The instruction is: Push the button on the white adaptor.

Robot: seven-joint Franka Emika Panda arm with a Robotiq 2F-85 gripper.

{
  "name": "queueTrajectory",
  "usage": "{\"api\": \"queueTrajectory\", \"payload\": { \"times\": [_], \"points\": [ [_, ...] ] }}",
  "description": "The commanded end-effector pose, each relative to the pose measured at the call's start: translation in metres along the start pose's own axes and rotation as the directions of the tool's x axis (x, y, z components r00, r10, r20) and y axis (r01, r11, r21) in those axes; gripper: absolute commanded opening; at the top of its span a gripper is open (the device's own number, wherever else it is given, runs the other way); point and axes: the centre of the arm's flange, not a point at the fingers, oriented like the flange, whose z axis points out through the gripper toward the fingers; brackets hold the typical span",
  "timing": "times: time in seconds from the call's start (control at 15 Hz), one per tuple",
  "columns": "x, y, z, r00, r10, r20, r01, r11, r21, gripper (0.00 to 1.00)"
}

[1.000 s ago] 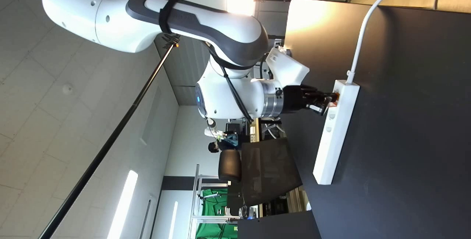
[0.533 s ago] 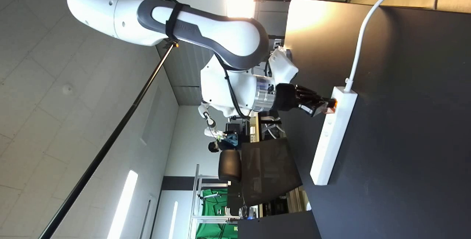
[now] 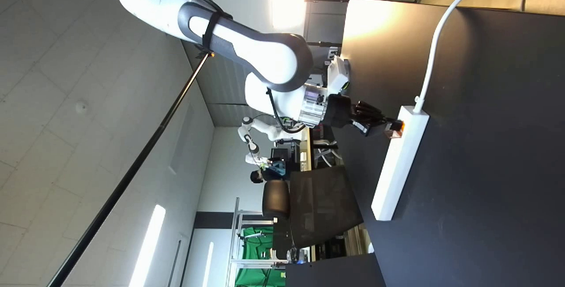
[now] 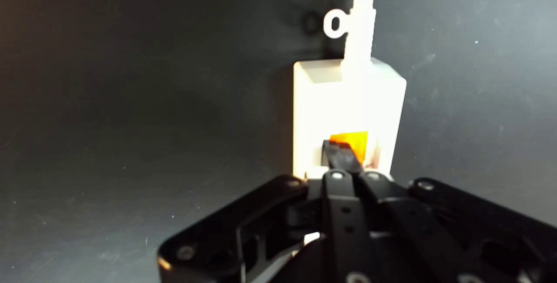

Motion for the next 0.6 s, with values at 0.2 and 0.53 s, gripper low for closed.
{"api": "queueTrajectory", "payload": {
  "times": [0.2,0.53],
  "points": [
    [0.024,-0.016,-0.027,1.000,-0.012,0.027,0.012,1.000,-0.003,0.00],
    [0.039,-0.058,-0.072,0.997,-0.072,0.025,0.074,0.993,-0.090,0.00]
  ]
}}
